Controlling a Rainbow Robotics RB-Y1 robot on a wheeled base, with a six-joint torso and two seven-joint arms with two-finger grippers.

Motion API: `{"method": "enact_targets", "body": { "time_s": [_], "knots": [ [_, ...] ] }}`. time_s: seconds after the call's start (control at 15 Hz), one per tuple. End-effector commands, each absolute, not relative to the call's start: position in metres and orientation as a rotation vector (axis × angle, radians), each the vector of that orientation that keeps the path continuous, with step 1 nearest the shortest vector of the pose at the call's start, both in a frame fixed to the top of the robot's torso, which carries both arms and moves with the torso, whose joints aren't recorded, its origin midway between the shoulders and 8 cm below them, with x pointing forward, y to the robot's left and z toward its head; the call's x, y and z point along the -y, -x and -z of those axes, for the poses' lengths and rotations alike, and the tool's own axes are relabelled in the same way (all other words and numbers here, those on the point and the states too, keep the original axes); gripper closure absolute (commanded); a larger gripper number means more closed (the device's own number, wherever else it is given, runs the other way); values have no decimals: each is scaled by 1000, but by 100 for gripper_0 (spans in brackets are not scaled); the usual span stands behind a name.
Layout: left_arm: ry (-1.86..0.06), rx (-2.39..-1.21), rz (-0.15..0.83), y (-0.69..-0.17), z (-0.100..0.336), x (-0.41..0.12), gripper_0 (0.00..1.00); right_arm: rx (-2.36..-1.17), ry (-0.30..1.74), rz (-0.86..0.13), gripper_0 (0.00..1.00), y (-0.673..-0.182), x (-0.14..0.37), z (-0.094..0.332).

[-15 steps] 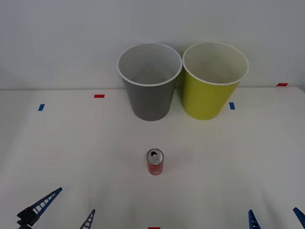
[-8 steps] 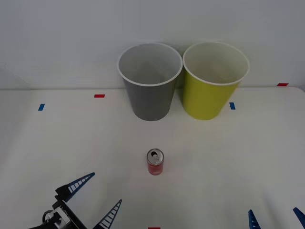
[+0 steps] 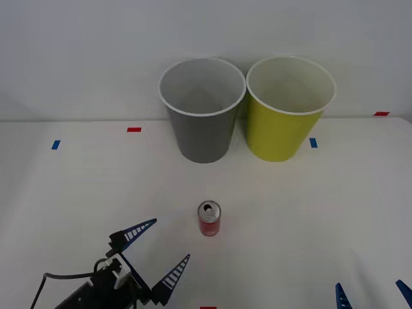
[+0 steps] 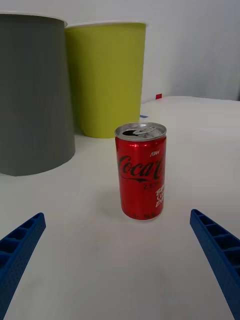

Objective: Put cans in the gray bin and PET bottles in the light green bin.

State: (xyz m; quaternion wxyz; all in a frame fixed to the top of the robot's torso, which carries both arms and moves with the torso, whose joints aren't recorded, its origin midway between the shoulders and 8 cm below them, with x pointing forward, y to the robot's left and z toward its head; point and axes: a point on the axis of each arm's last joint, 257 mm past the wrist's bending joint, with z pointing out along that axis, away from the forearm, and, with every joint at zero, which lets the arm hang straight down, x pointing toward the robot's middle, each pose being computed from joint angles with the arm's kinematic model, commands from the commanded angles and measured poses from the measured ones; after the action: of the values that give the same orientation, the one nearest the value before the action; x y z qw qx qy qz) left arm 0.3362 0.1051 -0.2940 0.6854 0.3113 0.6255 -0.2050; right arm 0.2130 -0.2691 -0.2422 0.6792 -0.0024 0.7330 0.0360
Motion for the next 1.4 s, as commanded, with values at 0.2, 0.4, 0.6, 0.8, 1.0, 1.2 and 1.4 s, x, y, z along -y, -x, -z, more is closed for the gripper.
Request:
{"method": "enact_targets", "body": {
  "time_s": [0.2,0.4,0.6,0.8,1.0,1.2,1.4],
  "knots": [
    [-691,-1371,501,-358,291,-74,0,-1646,5,-81,0,-213,269,242],
    [-684,-1372,539,-358,290,-61,0,-1646,5,-81,0,-213,269,242],
    [-690,-1367,542,-368,291,-53,0,-1646,5,-81,0,-213,269,242],
    [-685,-1363,553,-377,288,-40,0,-1646,5,-81,0,-213,269,242],
    [-695,-1366,590,-374,291,-25,0,-1646,5,-81,0,-213,269,242],
    [-708,-1371,600,-380,291,-16,0,-1646,5,-81,0,-213,269,242],
    [-719,-1370,592,-386,290,-15,0,-1646,5,-81,0,-213,269,242]
  ]
}}
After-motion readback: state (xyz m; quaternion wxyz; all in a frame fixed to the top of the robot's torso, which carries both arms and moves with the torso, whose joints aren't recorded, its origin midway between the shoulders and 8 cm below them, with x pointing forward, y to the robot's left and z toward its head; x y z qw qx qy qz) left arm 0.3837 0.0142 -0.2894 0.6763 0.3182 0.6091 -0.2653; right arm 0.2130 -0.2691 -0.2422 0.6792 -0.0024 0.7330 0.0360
